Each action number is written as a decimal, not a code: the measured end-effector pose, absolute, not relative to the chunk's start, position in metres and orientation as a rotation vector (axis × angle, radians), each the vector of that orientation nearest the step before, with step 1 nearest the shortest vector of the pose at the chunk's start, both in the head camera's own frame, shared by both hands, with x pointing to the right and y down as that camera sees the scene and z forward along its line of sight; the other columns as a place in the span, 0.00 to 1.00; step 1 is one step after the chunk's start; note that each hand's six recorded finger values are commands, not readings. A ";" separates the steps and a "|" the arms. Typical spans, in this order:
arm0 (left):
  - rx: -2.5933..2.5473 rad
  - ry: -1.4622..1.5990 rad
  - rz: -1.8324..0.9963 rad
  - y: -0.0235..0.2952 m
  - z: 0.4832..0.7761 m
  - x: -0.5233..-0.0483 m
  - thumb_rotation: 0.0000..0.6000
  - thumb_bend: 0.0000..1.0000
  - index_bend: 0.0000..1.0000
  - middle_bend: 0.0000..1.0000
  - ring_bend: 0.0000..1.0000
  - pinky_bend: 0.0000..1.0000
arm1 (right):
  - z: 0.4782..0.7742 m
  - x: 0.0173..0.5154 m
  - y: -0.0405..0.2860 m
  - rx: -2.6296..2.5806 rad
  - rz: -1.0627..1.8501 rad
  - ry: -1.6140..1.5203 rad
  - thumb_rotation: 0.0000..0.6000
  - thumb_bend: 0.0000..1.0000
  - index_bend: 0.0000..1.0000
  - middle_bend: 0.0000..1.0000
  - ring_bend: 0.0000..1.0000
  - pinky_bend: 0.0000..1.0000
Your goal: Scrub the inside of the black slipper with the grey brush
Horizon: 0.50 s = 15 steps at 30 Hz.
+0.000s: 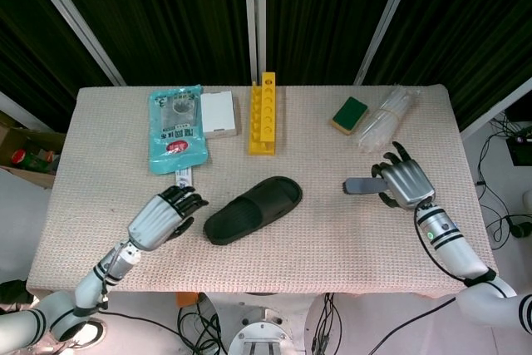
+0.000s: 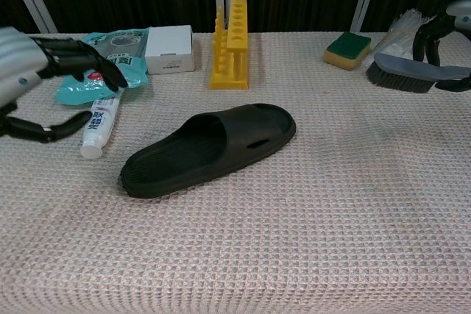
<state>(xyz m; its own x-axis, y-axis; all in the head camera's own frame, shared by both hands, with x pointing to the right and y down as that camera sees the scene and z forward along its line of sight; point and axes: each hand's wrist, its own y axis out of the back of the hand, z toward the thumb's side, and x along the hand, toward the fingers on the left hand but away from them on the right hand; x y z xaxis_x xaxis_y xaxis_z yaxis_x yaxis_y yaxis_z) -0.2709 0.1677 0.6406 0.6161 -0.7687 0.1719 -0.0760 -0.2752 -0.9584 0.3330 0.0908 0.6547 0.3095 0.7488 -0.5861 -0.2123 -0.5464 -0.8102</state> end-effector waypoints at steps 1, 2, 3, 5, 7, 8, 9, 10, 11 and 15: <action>-1.709 0.731 -0.803 0.160 0.634 -0.282 1.00 0.40 0.27 0.35 0.28 0.39 | 0.658 0.339 0.094 -1.692 1.379 -0.474 1.00 0.37 0.73 0.70 0.19 0.00; -1.678 0.765 -0.826 0.153 0.628 -0.293 1.00 0.38 0.26 0.34 0.27 0.38 | 0.661 0.341 0.097 -1.686 1.377 -0.462 1.00 0.37 0.73 0.70 0.19 0.00; -1.641 0.806 -0.861 0.146 0.621 -0.307 1.00 0.37 0.25 0.33 0.27 0.38 | 0.664 0.343 0.100 -1.682 1.374 -0.451 1.00 0.37 0.74 0.70 0.19 0.00; -1.592 0.862 -0.914 0.137 0.614 -0.327 1.00 0.34 0.23 0.32 0.25 0.37 | 0.670 0.344 0.108 -1.679 1.363 -0.430 1.00 0.37 0.74 0.70 0.19 0.00; -1.551 0.922 -0.975 0.131 0.608 -0.347 1.00 0.32 0.22 0.31 0.24 0.36 | 0.675 0.342 0.114 -1.671 1.354 -0.411 1.00 0.37 0.73 0.69 0.19 0.00; -1.536 0.945 -1.001 0.128 0.606 -0.356 1.00 0.31 0.22 0.30 0.24 0.36 | 0.676 0.341 0.115 -1.664 1.351 -0.404 1.00 0.37 0.73 0.69 0.19 0.00; -1.518 0.974 -1.033 0.126 0.603 -0.367 1.00 0.30 0.22 0.30 0.24 0.36 | 0.678 0.340 0.117 -1.658 1.346 -0.399 1.00 0.36 0.73 0.69 0.19 0.00; -1.507 0.992 -1.054 0.125 0.601 -0.375 1.00 0.30 0.22 0.30 0.24 0.36 | 0.681 0.338 0.119 -1.651 1.339 -0.396 1.00 0.36 0.73 0.69 0.19 0.00; -1.500 1.005 -1.073 0.125 0.600 -0.383 1.00 0.30 0.22 0.30 0.24 0.36 | 0.682 0.336 0.121 -1.646 1.333 -0.397 1.00 0.36 0.73 0.69 0.19 0.00; -1.496 1.011 -1.129 0.128 0.602 -0.399 1.00 0.29 0.22 0.30 0.23 0.36 | 0.691 0.328 0.127 -1.627 1.323 -0.407 1.00 0.33 0.69 0.65 0.19 0.00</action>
<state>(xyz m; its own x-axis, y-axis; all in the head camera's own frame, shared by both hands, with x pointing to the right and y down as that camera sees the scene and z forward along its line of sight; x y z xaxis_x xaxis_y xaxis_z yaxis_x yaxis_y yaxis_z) -0.3988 0.1281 0.6015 0.2247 -0.9600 0.1673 -0.0611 -0.1853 -0.9808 0.3283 0.1266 0.6911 0.3551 0.7459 -0.5636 -0.3001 -0.4800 -0.8244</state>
